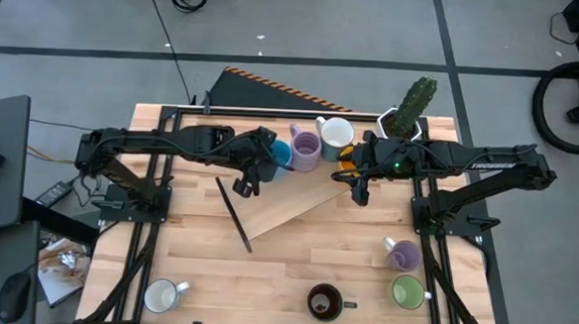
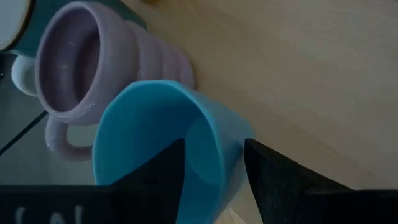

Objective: Place coffee mugs
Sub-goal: Put the blue mug on the shelf, then put the blue patterned mug on the shelf

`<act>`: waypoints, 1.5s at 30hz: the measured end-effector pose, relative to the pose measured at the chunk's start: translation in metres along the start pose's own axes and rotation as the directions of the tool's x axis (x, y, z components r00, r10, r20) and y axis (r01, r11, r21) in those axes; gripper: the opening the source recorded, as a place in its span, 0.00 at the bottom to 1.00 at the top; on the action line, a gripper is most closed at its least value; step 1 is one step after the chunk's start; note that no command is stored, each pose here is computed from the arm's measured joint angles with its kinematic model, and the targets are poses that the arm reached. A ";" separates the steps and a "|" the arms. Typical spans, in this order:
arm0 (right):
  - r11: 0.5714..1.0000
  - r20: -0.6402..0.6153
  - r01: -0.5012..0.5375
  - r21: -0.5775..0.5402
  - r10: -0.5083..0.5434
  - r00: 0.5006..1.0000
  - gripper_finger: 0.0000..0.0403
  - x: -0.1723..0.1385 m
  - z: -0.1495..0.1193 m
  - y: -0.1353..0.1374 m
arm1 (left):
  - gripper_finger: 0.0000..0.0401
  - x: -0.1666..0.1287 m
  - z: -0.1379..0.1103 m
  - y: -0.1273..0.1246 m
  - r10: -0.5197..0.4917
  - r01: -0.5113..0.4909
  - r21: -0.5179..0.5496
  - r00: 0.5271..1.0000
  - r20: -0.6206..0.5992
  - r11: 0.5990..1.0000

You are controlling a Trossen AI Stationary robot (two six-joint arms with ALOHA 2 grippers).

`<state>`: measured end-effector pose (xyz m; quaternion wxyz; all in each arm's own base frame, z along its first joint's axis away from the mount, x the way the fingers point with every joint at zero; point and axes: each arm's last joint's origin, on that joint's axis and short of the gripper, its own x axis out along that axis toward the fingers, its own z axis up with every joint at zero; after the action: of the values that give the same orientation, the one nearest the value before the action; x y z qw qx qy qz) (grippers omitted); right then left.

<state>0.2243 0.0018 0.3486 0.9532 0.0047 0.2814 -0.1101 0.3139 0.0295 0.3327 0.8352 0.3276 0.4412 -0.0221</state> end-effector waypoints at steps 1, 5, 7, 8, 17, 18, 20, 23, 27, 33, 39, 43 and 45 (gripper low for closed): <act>1.000 0.000 0.000 0.000 0.000 1.000 0.59 0.000 0.000 0.000 | 0.43 -0.001 0.000 0.000 0.004 -0.004 -0.001 1.000 0.006 1.000; 1.000 0.003 0.000 0.001 0.000 1.000 0.59 0.000 0.000 0.000 | 0.43 -0.009 0.002 -0.001 0.015 -0.015 0.001 0.999 0.035 1.000; 1.000 0.005 -0.001 0.001 0.001 1.000 0.59 0.000 0.001 0.000 | 0.43 -0.012 0.004 -0.001 0.015 -0.014 -0.007 0.999 0.049 1.000; 1.000 0.006 -0.001 0.001 0.001 1.000 0.59 0.000 0.001 0.000 | 0.43 -0.012 0.004 -0.002 0.013 -0.012 -0.016 0.999 0.047 1.000; 1.000 0.016 -0.003 0.004 0.003 1.000 0.59 0.000 0.002 0.000 | 0.43 -0.024 0.004 -0.001 0.061 -0.059 -0.044 0.997 0.055 0.997; 1.000 0.016 -0.003 0.004 0.003 1.000 0.59 0.000 0.002 0.000 | 0.43 -0.028 0.003 0.000 0.069 -0.066 -0.047 0.996 0.064 0.997; 1.000 0.016 -0.003 0.004 0.003 1.000 0.59 0.000 0.002 0.000 | 0.43 -0.037 0.002 0.002 0.093 -0.087 -0.064 0.991 0.092 0.994; 1.000 0.017 -0.003 0.004 0.003 1.000 0.59 0.000 0.002 0.000 | 0.43 -0.051 0.002 0.005 0.108 -0.092 -0.105 0.981 0.160 0.990; 1.000 0.027 -0.005 0.007 0.005 1.000 0.59 0.000 0.003 0.000 | 0.43 -0.063 0.000 0.006 0.108 -0.080 -0.133 0.971 0.213 0.988; 1.000 0.037 -0.012 0.009 0.012 0.999 0.59 0.000 0.004 0.001 | 0.43 -0.073 -0.003 0.007 0.119 -0.088 -0.140 0.965 0.234 0.986; 1.000 0.039 -0.013 0.009 0.013 0.999 0.59 0.000 0.004 0.001 | 0.43 -0.081 -0.004 0.007 0.134 -0.097 -0.151 0.957 0.258 0.984; 1.000 0.041 -0.014 0.009 0.014 0.999 0.59 -0.001 0.004 0.001 | 0.43 -0.088 -0.005 0.007 0.116 -0.062 -0.177 0.943 0.312 0.982; 1.000 0.045 -0.014 0.010 0.014 0.999 0.59 -0.001 0.005 0.000 | 0.43 -0.091 -0.005 0.008 0.106 -0.042 -0.192 0.937 0.334 0.981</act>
<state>0.2258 0.0021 0.3530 0.9600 0.0093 0.2593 -0.1050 0.2579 0.0153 0.4030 0.9258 0.2576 0.2765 -0.0069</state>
